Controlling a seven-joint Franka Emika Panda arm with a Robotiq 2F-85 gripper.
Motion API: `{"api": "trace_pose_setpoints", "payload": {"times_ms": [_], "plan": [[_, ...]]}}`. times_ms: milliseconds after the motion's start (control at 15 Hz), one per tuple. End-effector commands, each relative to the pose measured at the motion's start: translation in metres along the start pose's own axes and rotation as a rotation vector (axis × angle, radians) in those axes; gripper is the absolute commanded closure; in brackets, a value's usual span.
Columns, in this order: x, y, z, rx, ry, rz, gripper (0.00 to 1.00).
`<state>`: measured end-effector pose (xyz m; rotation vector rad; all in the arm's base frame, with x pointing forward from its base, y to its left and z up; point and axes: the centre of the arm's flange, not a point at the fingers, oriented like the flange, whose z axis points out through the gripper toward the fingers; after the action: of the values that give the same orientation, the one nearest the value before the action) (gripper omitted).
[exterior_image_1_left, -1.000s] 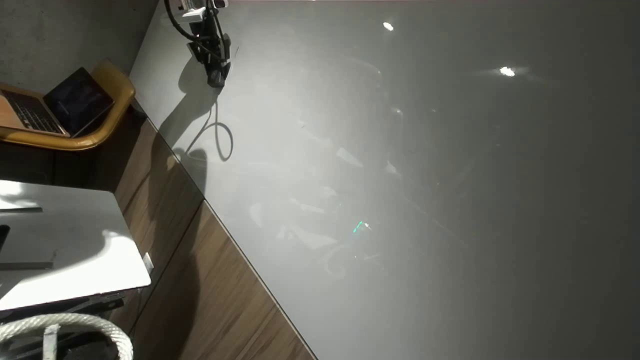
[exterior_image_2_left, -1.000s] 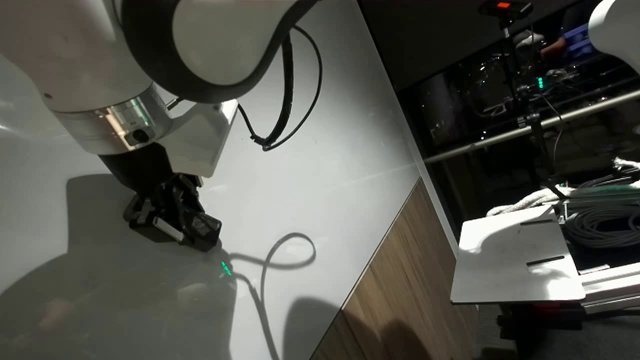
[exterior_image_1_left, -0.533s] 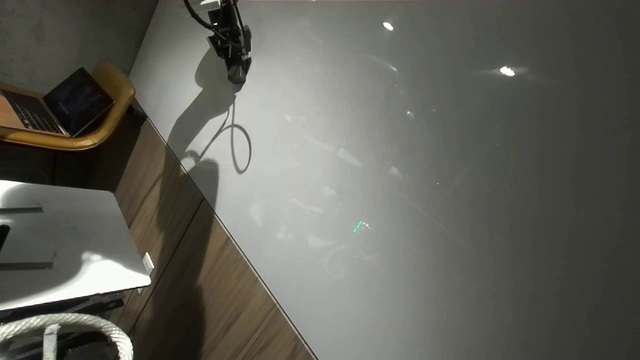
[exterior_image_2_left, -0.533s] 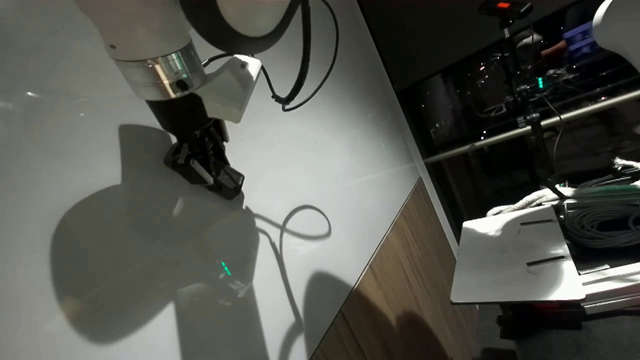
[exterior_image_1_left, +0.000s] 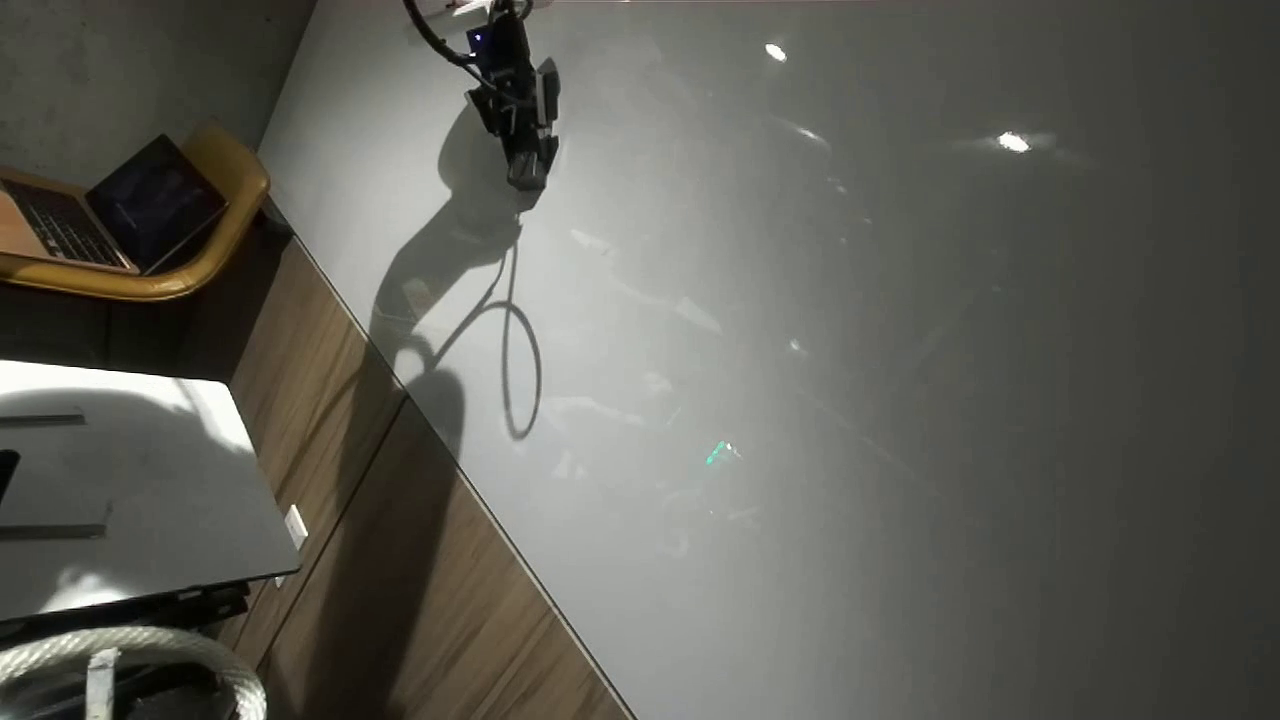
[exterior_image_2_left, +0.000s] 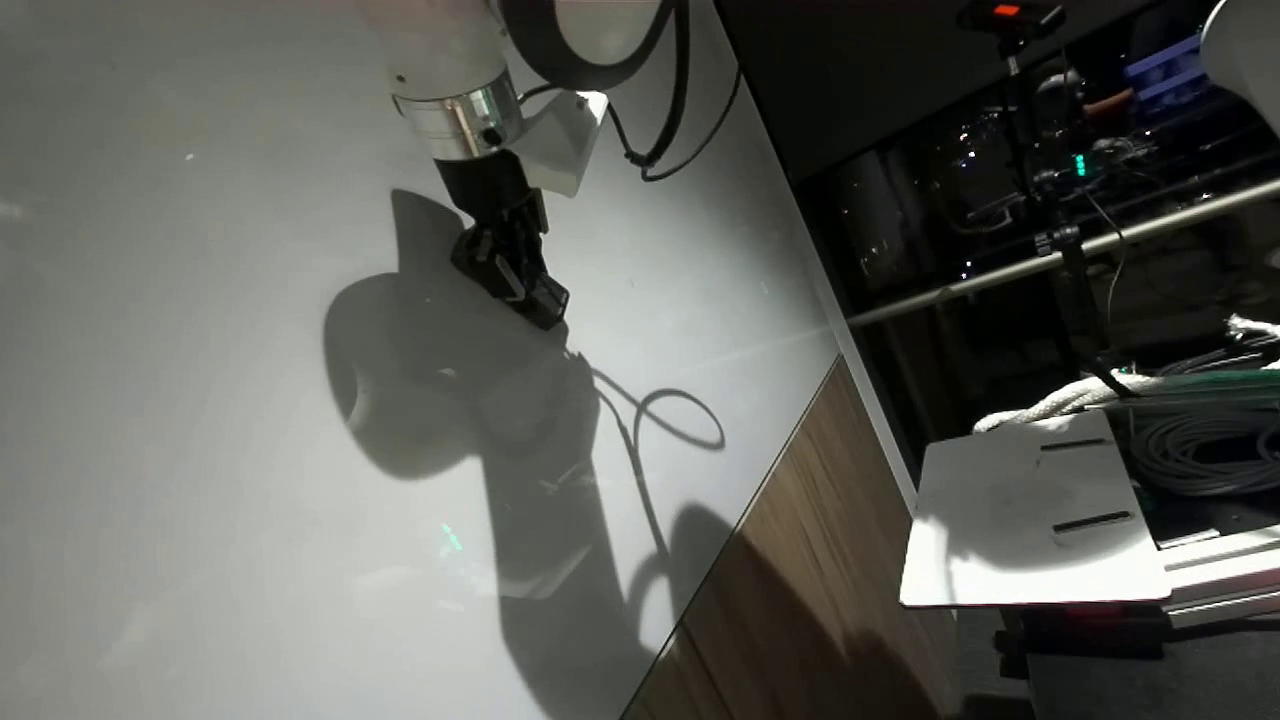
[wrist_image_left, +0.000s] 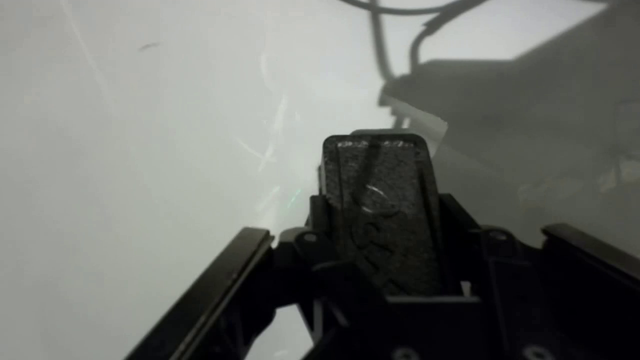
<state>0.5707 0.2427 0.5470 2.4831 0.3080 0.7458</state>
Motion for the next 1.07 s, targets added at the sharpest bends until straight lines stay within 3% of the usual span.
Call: {"api": "trace_pose_setpoints", "payload": {"times_ms": [0,267,600,1000], "plan": [[-0.055,0.035,0.035,0.045,-0.05,0.049,0.71],[-0.13,0.057,0.052,0.065,-0.191,0.094,0.71],[-0.217,0.053,0.03,0.104,-0.327,0.105,0.71],[-0.276,0.048,0.016,0.174,-0.406,0.11,0.71]]}}
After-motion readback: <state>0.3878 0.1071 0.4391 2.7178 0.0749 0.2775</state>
